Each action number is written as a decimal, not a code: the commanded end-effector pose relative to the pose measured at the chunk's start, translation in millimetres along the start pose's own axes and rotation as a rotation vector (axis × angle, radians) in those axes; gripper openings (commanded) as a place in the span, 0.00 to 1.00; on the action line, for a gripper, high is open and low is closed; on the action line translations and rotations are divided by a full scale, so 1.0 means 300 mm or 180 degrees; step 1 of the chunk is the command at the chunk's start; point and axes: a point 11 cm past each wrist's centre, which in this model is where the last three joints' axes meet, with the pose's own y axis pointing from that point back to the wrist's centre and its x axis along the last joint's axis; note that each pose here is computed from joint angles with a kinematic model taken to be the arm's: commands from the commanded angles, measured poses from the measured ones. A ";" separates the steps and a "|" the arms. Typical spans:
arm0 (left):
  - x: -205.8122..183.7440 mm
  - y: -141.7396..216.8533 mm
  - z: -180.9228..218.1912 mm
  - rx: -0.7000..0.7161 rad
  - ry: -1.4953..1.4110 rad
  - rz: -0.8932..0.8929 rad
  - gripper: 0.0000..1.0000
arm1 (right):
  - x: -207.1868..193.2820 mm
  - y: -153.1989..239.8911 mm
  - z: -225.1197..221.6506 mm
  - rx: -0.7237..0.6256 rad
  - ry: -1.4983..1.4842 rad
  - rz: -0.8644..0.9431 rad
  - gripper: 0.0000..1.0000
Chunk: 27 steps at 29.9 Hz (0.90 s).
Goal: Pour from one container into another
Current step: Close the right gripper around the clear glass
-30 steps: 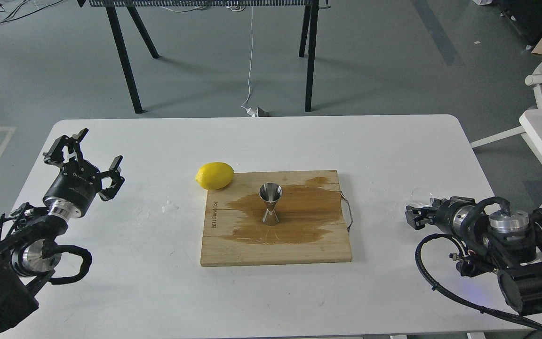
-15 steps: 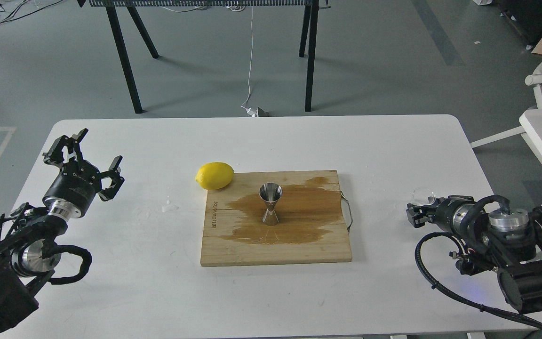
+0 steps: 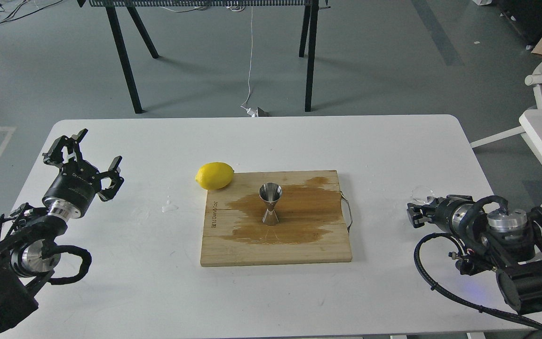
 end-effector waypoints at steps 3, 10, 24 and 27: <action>-0.001 -0.001 0.001 -0.0001 0.0000 -0.0002 0.95 | 0.001 0.000 0.000 0.0001 0.0004 0.0003 0.44; -0.001 0.001 -0.003 0.0003 0.0005 0.0000 0.95 | -0.007 0.001 0.015 -0.0023 0.0054 -0.0015 0.44; -0.001 0.001 -0.003 0.0003 0.0005 0.0000 0.95 | -0.066 0.019 0.057 -0.0040 0.0286 -0.0173 0.43; -0.002 -0.001 -0.001 0.0000 0.0004 -0.0004 0.95 | -0.093 0.030 0.069 -0.0034 0.0386 -0.0248 0.43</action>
